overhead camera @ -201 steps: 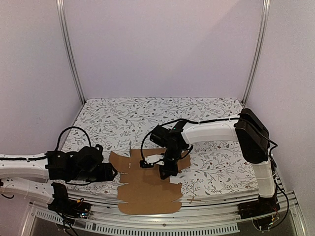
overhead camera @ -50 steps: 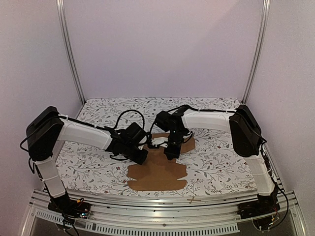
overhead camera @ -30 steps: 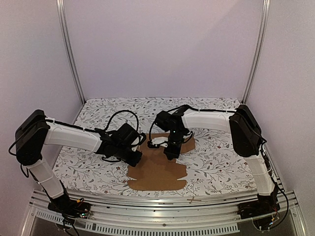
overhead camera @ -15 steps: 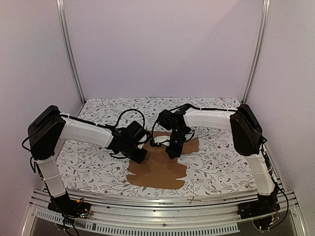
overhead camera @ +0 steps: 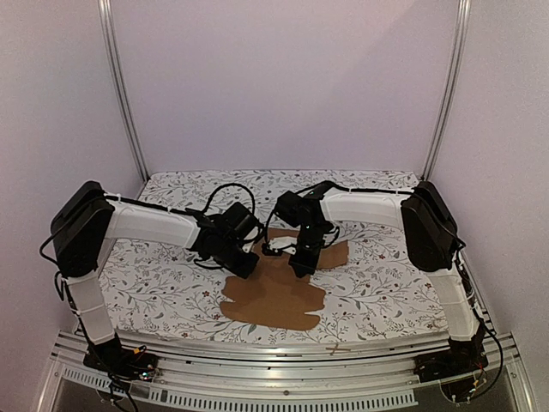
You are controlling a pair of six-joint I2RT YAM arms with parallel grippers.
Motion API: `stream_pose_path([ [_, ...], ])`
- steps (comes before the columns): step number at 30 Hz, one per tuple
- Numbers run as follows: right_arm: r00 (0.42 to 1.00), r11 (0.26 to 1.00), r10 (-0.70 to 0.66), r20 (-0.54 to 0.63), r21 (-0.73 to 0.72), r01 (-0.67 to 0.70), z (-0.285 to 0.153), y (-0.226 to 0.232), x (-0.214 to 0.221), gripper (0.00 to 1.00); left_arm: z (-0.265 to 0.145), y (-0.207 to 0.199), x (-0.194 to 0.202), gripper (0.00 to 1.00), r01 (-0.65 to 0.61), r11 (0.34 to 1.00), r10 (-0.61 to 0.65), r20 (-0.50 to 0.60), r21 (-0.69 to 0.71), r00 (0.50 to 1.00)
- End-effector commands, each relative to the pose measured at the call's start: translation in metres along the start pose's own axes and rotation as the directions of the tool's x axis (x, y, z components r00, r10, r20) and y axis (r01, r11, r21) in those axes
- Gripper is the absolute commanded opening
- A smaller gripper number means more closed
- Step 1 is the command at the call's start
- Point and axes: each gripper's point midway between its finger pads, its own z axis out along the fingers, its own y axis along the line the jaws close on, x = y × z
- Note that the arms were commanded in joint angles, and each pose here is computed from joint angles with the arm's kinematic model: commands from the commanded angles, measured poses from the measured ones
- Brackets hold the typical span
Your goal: Fold the paper box
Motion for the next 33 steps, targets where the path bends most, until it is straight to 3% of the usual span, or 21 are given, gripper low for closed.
stream_pose_path([
  [1,0.947,0.998,0.037,-0.319,-0.039,-0.052,0.082,0.002,0.082,0.00,-0.005,0.003,-0.013,0.05,0.005,1.000,-0.006,0.017,0.021,1.000],
  [12,0.948,0.997,0.038,-0.315,-0.054,-0.058,0.082,0.006,0.081,0.00,0.022,0.000,-0.003,0.05,0.012,0.999,-0.011,-0.022,0.045,1.000],
  [24,0.949,0.995,0.044,-0.312,-0.074,-0.070,0.082,0.010,0.082,0.00,0.043,0.006,0.018,0.03,-0.006,1.000,0.007,-0.163,0.009,0.987],
  [28,0.956,0.996,0.042,-0.291,-0.062,-0.063,0.067,0.009,0.082,0.00,0.004,0.005,-0.020,0.11,0.010,1.000,-0.010,-0.003,0.018,1.000],
  [33,0.983,0.998,0.066,-0.172,0.011,-0.065,0.011,-0.009,0.064,0.00,-0.076,0.025,-0.092,0.36,0.052,0.997,-0.035,0.252,-0.063,0.967],
])
